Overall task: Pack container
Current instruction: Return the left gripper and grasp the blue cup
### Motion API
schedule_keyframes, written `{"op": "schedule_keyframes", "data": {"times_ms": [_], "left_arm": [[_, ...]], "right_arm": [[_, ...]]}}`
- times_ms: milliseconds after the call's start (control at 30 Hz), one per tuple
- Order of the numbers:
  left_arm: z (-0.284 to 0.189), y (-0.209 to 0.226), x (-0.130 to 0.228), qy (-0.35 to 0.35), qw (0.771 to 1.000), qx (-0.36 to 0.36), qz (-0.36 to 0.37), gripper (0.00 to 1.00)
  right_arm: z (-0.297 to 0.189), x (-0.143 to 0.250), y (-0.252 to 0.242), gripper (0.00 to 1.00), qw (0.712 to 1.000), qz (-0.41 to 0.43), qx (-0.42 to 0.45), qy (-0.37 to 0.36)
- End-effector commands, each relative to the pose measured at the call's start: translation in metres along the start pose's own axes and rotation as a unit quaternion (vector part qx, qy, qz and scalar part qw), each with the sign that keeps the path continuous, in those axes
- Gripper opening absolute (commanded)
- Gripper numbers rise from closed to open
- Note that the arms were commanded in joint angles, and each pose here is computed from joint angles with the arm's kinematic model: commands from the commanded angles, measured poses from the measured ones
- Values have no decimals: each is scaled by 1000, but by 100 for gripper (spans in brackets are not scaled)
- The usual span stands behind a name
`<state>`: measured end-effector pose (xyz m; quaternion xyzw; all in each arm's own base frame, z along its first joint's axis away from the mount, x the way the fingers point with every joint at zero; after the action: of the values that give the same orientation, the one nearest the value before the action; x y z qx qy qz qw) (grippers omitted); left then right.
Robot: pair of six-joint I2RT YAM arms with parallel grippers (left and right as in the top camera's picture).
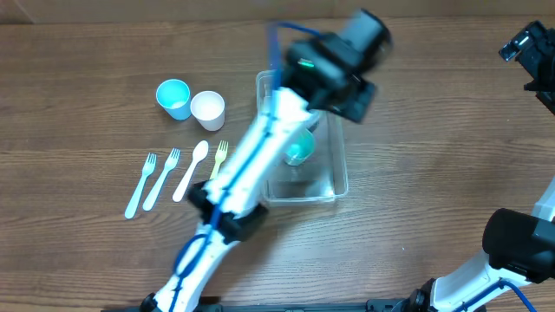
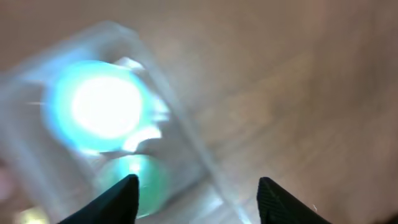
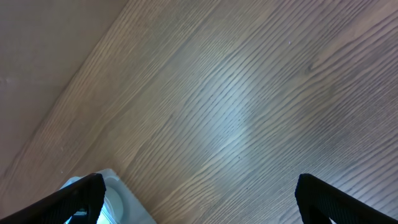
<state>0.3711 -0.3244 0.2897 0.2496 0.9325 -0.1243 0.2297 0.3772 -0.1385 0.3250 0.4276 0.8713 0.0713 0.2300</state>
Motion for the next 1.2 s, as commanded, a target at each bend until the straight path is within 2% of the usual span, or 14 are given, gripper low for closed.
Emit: {"op": "schedule_keyframes", "data": {"times_ms": [0,100,133,233,367,400,600,733,833,1167], "left_arm": [[-92,87,-20,-109,988,-84,-72,65],[-105,140,-17,-115,978,-108,-134,67],[-102,171,-11,-101,974,-116,-167,67],[-89,220,7,-57,966,-128,-216,64],[-76,274,37,2,953,-172,-248,63],[-71,293,50,26,944,-196,-263,64],[-30,326,103,134,917,-200,-318,65],[3,343,128,170,906,-197,-335,66],[27,355,145,182,899,-189,-352,66],[91,375,177,171,900,-191,-352,65]], "right_arm": [[-7,-1,1,100,1000,1,-4,-11],[-7,-1,1,100,1000,1,-4,-11],[-7,-1,1,100,1000,1,-4,-11],[-7,-1,1,100,1000,1,-4,-11],[-7,-1,1,100,1000,1,-4,-11],[-7,-1,1,100,1000,1,-4,-11],[-7,-1,1,100,1000,1,-4,-11],[-7,-1,1,100,1000,1,-4,-11],[-7,-1,1,100,1000,1,-4,-11],[-7,-1,1,100,1000,1,-4,-11]]}}
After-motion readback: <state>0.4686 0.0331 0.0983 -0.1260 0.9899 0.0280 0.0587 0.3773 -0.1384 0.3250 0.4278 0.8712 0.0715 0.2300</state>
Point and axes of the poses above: each gripper's point midway between its finger pads, its own z axis out along the fingers, its own y axis along the line the jaws close on, x = y × z, the point moved 3 cm from there along -z, back along the fingers, and after that the axes turned 5 degrees about z, right-handed, at the moved point
